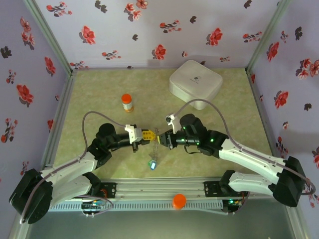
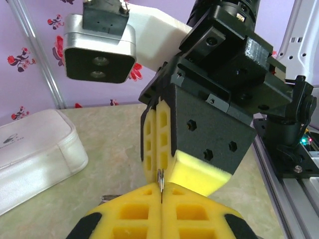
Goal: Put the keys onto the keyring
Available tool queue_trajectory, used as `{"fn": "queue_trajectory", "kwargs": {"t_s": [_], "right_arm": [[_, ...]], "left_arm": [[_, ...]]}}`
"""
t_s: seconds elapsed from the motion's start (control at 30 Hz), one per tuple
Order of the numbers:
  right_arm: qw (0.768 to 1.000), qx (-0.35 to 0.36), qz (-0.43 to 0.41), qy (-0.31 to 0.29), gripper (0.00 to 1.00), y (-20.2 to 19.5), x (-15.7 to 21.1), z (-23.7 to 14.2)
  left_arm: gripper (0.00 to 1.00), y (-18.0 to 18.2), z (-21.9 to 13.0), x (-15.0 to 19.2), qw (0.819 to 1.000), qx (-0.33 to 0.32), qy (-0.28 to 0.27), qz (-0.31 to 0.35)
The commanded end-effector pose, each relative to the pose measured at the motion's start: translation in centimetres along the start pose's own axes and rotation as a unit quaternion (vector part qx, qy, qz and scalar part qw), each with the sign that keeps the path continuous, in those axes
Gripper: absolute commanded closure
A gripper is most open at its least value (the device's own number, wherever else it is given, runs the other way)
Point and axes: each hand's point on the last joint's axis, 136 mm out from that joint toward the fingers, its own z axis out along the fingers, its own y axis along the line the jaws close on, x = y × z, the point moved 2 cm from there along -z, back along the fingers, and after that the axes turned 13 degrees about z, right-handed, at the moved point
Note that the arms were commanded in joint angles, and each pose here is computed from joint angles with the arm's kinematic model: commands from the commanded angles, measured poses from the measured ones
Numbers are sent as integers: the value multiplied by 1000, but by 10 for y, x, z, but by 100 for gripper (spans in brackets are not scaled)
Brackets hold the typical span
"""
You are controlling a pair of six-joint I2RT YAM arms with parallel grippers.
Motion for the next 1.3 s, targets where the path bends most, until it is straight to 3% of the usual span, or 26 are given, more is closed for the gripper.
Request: {"fn": "queue_trajectory", "kwargs": {"t_s": [0.0,0.17,0.3,0.4,0.57,0.77,1.27], "right_arm": [[1000,-3,-17,1,82,7,-5,-4],[998,27,-53,-17,66,-1,-5,-20],[992,30,-112,-49,61,-4,-6,-34],[982,-14,-174,-71,61,5,-3,-36],[944,-81,-291,-132,63,28,-7,-44],[924,-100,-358,-88,64,36,0,-34],[893,-59,-438,-81,74,32,-12,-23]], "left_arm": [[100,2,-2,-21,999,-3,-36,25],[100,2,-2,-21,999,-3,-36,28],[100,2,-2,-20,999,-3,-35,27],[100,2,-2,-19,999,-2,-34,24],[100,1,-1,-18,999,2,-34,20],[100,0,1,-17,999,7,-34,14],[100,-6,0,-17,999,22,-34,8]]}}
